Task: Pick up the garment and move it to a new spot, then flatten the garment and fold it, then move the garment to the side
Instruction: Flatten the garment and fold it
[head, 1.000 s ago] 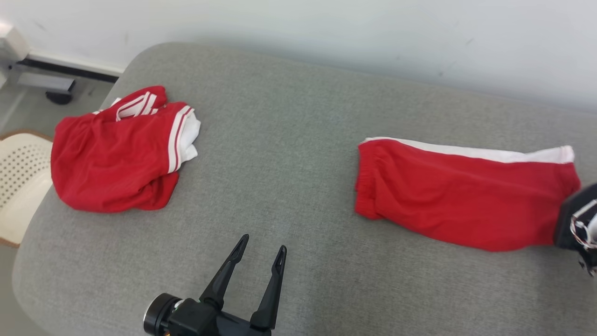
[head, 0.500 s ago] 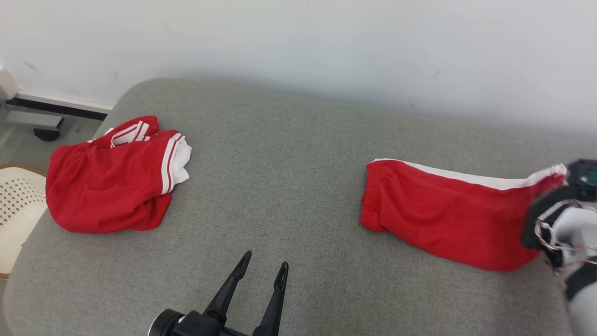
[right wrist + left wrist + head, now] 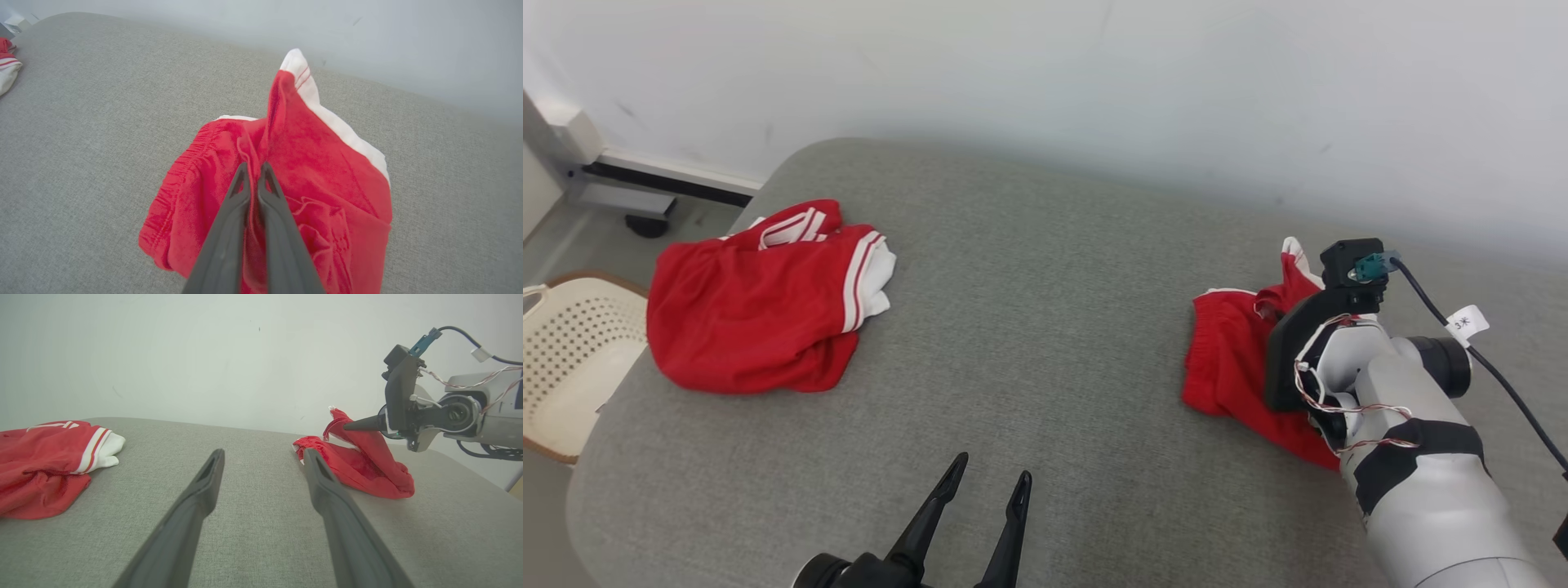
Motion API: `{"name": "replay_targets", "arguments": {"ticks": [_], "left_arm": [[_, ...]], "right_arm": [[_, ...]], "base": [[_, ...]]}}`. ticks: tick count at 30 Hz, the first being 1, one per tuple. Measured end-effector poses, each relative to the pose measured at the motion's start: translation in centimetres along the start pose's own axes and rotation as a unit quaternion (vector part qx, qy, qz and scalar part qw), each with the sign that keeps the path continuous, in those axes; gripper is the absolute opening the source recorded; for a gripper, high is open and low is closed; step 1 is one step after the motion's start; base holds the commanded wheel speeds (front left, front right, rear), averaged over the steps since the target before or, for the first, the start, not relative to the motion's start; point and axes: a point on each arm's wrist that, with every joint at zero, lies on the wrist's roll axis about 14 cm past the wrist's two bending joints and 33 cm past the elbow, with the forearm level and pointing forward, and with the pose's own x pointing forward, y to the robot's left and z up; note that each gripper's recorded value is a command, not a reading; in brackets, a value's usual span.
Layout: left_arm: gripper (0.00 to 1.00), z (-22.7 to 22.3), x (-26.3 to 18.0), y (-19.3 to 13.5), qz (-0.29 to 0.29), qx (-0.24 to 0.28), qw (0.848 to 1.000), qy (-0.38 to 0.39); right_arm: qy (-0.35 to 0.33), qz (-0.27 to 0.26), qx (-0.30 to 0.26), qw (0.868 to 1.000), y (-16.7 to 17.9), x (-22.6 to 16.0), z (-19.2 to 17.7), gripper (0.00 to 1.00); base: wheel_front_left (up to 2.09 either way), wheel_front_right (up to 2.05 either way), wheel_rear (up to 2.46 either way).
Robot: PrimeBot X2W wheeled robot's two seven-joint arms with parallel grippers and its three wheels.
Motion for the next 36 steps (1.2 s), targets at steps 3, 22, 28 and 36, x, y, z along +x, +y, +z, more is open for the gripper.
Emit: {"name": "replay_targets", "arguments": {"ticks": [3, 22, 28, 36], "left_arm": [[1.0, 0.0, -0.4, 0.4, 0.009, 0.0, 1.0, 0.001], [1.0, 0.5, -1.9, 1.8, 0.039, 0.002, 0.999, -0.007], [1.0, 0.3, -1.7, 0.8, 0.021, -0.003, 1.0, -0.006], [1.0, -0.4, -0.8, 0.0, 0.007, -0.007, 1.0, 0.006]], "right_arm": [[0.011, 0.015, -0.003, 1.0, 1.5, 0.4, -0.1, 0.0], [-0.072, 0.062, 0.036, 0.995, 5.3, 0.1, 3.3, 1.0], [-0.073, -0.014, 0.017, 0.997, -1.4, -1.4, 2.1, 0.93], [0.003, -0.049, 0.03, 0.998, -4.5, -1.0, -4.3, 0.0]], "base": [[0.0, 0.0, 0.0], [0.0, 0.0, 0.0], [0.0, 0.0, 0.0], [0.0, 0.0, 0.0]]}}
